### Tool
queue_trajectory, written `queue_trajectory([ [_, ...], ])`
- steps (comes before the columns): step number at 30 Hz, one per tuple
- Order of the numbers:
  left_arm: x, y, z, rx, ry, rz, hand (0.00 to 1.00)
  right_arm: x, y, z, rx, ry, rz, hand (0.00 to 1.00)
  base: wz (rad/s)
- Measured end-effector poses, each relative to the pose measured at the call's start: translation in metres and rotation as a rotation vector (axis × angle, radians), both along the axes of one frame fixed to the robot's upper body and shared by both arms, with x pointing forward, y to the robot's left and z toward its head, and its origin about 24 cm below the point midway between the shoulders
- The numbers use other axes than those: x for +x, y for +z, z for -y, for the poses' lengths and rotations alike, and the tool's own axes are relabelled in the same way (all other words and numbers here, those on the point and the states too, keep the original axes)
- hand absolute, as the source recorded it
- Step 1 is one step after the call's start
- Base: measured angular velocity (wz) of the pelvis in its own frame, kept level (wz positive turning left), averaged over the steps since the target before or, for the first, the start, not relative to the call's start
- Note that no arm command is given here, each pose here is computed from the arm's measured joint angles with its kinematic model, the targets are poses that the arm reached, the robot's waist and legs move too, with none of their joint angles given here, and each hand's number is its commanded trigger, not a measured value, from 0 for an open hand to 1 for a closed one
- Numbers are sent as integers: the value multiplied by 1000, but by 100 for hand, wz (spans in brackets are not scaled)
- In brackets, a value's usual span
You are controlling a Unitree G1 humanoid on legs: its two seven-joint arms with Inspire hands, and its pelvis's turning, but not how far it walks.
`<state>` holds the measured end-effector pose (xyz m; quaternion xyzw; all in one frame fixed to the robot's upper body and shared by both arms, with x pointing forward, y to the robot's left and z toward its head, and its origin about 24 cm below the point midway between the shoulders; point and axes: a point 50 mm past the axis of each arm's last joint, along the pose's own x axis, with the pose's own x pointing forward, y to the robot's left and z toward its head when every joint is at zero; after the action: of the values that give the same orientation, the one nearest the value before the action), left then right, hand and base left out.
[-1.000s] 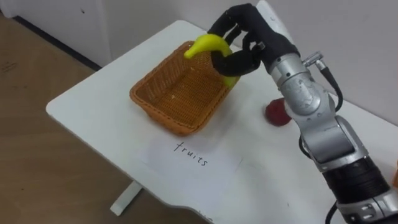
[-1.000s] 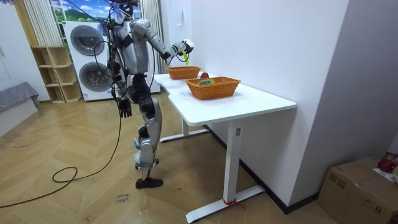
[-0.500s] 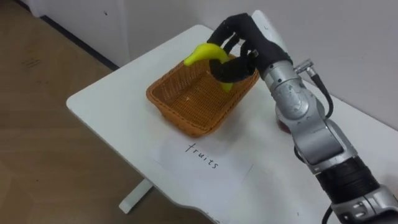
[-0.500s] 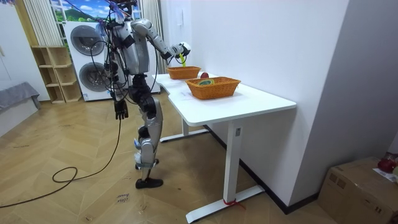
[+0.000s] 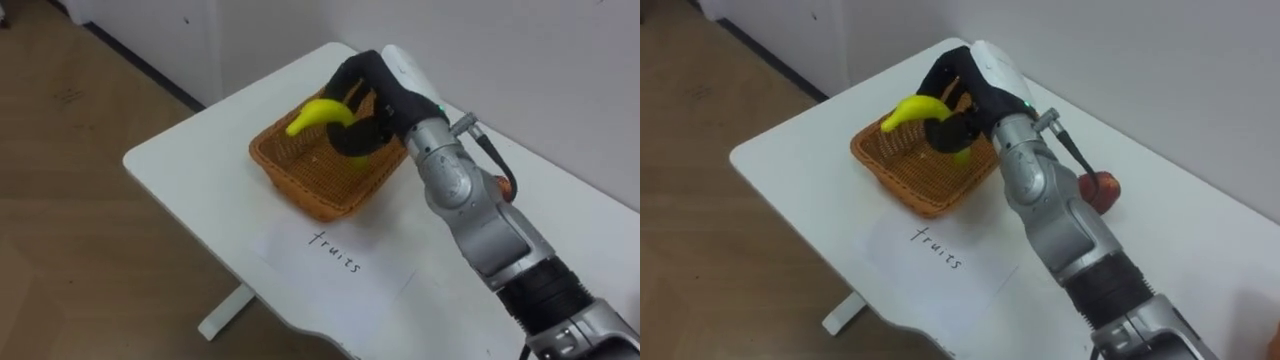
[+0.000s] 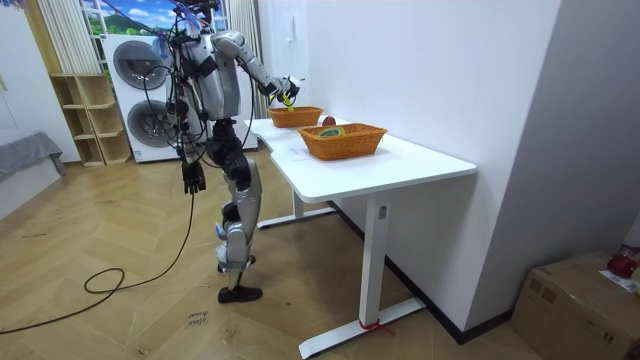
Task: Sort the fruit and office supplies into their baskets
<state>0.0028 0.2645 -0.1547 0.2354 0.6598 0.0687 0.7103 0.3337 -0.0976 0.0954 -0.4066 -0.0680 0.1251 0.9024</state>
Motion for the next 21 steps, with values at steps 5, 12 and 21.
queue_trajectory([
  [5, 1, 0, 0, 1, -1, 1, 0, 0, 0, 0, -1, 2, -2, 100, 6],
  [12, 0, 0, -1, 6, -3, -3, 0, 2, -9, 4, -19, -19, -36, 100, 5],
  [21, 1, 1, -5, 12, -27, 0, 0, 3, -4, 4, -3, -43, 18, 100, 1],
])
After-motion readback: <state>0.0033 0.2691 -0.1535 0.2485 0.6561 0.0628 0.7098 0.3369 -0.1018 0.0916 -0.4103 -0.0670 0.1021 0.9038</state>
